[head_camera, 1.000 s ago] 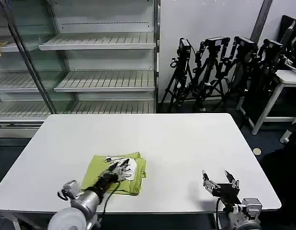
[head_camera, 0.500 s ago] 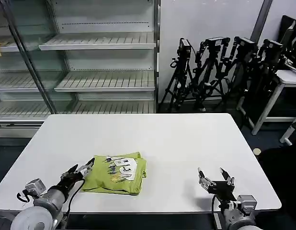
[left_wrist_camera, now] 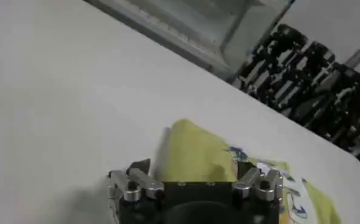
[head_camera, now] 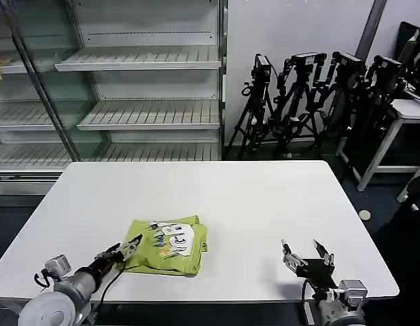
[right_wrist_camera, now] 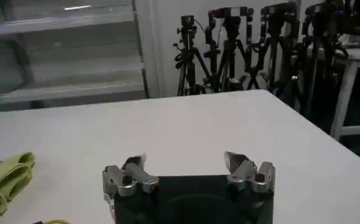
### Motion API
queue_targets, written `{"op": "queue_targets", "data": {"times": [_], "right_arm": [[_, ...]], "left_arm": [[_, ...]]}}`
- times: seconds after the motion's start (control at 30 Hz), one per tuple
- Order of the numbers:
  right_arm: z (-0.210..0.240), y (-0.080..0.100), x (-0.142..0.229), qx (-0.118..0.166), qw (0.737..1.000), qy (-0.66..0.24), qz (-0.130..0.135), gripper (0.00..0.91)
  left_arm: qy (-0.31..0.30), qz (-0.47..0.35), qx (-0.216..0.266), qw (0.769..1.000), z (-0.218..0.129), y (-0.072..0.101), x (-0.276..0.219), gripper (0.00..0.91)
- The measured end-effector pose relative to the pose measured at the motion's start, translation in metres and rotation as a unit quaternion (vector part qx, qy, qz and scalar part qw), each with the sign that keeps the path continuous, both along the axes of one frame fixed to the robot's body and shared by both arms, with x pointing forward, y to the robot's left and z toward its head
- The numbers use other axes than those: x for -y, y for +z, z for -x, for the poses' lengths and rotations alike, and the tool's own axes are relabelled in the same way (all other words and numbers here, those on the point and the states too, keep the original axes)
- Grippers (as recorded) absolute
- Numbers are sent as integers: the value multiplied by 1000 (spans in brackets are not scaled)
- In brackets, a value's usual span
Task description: Fold and organize the clothes.
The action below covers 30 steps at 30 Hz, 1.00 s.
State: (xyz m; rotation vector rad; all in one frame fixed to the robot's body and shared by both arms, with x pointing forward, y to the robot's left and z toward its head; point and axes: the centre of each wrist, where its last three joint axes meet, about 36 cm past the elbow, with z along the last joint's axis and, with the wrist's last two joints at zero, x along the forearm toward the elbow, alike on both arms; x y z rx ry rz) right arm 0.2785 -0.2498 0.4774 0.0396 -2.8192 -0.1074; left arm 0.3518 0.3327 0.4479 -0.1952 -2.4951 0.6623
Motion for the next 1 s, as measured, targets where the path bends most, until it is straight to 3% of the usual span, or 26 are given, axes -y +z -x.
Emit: {"op": "queue_targets", "data": {"times": [0.2,0.23,0.3,0.33,0.37,0.43,1.0], "right_arm": [[5,2,1,0,1000,-4,-2,907],[6,3,1,1,1000,-5,-3,907],[7,4,1,1,1000,-6,-3,907],[7,5,1,1,1000,-7,-4,907],[8,5,1,2,1000,-7,-4,907],[10,7,1,2,1000,-9,-4,907],[21,19,2,6,1000,-13,-2,907]], "left_arm": [[-22,23,1,1000,-6,-5,3,907],[-23,26,1,999,-7,-6,3,766],[-26,33,1,999,-10,-8,4,605],[-26,37,1,999,-10,-10,4,242],[-26,41,2,999,-11,-11,4,101],[-24,46,2,999,-13,-14,4,30],[-4,104,-1,995,-20,-31,5,20]]}}
